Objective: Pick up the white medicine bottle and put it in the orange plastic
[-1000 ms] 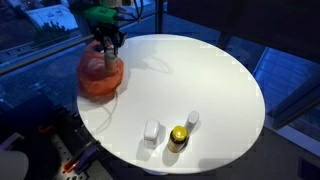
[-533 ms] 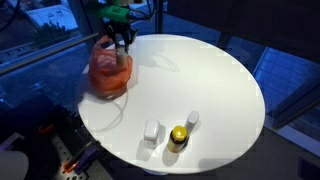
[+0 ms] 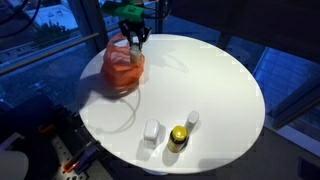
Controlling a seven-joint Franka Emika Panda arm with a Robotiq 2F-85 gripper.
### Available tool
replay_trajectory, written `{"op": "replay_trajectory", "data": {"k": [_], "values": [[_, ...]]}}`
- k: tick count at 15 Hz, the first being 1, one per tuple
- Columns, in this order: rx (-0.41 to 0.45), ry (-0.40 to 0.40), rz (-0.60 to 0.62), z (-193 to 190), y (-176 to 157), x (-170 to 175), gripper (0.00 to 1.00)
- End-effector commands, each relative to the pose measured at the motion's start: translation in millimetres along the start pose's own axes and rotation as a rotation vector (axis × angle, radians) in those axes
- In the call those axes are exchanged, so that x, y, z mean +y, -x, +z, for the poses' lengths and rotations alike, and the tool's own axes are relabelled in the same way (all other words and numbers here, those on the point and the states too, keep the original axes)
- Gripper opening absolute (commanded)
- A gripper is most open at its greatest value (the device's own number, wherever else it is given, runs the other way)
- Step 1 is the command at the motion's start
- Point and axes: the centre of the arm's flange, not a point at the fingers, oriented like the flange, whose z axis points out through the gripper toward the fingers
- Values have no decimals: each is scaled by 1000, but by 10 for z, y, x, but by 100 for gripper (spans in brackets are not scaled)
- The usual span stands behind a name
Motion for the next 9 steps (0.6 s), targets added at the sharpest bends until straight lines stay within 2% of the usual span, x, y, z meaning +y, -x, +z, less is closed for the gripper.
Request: {"op": "replay_trajectory", "data": {"k": [1, 6, 9], "values": [[32, 30, 45, -101, -171, 185, 19], [59, 42, 84, -209, -234, 363, 19], [44, 47, 87, -205, -182, 354, 19]]}}
